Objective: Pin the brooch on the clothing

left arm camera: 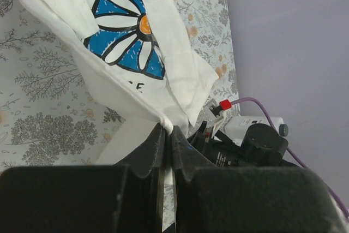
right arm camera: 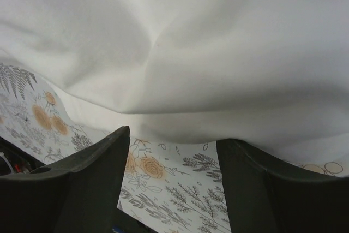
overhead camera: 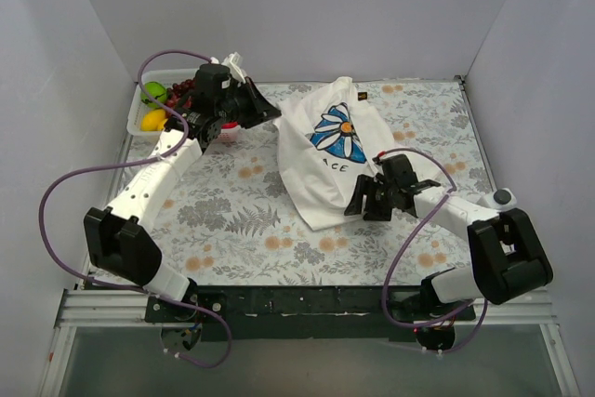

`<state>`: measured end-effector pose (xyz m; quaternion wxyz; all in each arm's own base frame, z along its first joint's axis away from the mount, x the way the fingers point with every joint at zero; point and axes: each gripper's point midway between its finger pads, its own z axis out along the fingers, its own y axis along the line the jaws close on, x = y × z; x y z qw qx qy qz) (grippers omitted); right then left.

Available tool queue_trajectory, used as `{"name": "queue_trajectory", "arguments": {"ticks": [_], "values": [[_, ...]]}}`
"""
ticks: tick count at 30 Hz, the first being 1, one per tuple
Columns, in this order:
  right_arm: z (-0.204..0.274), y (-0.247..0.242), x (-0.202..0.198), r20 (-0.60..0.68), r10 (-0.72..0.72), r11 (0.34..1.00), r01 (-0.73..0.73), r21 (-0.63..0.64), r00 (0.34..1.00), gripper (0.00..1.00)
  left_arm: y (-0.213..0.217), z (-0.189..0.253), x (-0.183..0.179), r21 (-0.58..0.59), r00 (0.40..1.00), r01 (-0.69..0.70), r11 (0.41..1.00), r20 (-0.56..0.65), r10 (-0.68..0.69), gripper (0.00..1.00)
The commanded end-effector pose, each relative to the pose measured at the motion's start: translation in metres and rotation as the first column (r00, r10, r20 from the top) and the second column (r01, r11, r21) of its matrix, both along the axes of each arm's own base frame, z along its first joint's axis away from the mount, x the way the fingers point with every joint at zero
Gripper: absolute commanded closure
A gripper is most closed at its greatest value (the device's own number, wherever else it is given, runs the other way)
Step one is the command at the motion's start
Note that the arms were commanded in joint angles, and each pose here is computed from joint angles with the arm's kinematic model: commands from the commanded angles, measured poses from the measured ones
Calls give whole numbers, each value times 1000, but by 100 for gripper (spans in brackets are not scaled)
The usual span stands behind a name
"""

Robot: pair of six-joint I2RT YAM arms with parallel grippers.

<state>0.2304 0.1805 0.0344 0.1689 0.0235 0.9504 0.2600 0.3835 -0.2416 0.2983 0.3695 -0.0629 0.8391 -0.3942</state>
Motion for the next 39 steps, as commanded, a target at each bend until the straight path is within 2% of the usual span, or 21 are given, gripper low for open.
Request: {"name": "queue_trajectory", "arguments": {"ticks": [1,4,5,8,11,13,14,16,17,20,23,24,26,28,29,32,33,35,36,37,39], "values": [[-26,-7,8,-15,-81,995,80,-51,997,33,4,34,-12,-36,996,9,999,84,-6,100],[-36,-9,11,-17,-92,993,91,-70,996,90,6,40,-14,-39,995,8,999,102,-4,100],[-36,-12,14,-5,-95,992,94,-89,995,98,6,43,-16,-41,994,10,999,110,-6,100],[-15,-15,30,63,-78,989,86,-123,995,99,7,51,-20,-44,991,18,999,133,-12,100],[42,-12,52,213,-48,993,70,-98,976,99,11,71,-29,-45,979,29,999,201,-20,100],[108,-4,66,389,17,998,5,-55,921,99,16,93,-40,-55,962,36,998,271,-20,100],[131,5,61,438,76,997,-73,-23,896,99,16,101,-46,-52,952,56,997,303,-38,100],[183,7,55,561,165,984,-173,-40,811,99,17,130,-66,-64,915,109,992,396,-75,100],[211,12,46,597,197,973,-228,-24,777,99,12,139,-80,-58,889,182,982,436,-139,100],[275,17,22,732,264,935,-354,-34,628,99,13,176,-117,-49,796,280,959,571,-203,100],[325,15,-1,840,247,915,-402,-38,483,99,16,209,-145,-44,713,338,940,664,-225,100],[345,13,-7,880,221,916,-400,-39,421,99,16,215,-150,-54,706,352,935,670,-227,100],[357,6,-3,902,199,933,-356,-54,382,99,15,221,-150,-68,704,352,934,676,-216,99],[349,4,8,895,218,941,-327,-87,388,99,12,217,-142,-85,722,352,932,659,-213,100],[344,1,16,890,243,945,-303,-127,386,99,7,207,-131,-92,749,347,933,626,-217,100],[306,0,48,830,326,936,-278,-216,453,99,3,181,-108,-104,815,305,947,543,-203,100],[282,5,63,784,357,928,-290,-234,508,99,1,166,-95,-104,844,280,954,500,-193,100],[261,6,80,735,377,922,-301,-242,564,99,5,143,-77,-87,893,198,976,426,-144,100],[231,11,93,672,395,916,-324,-237,626,96,7,128,-65,-70,917,151,986,381,-114,100],[230,13,102,657,397,915,-330,-232,640,85,11,118,-57,-57,934,107,993,347,-81,100],[194,20,110,547,432,900,-380,-214,717,61,24,88,-42,1,965,-5,1000,262,5,100]]}}
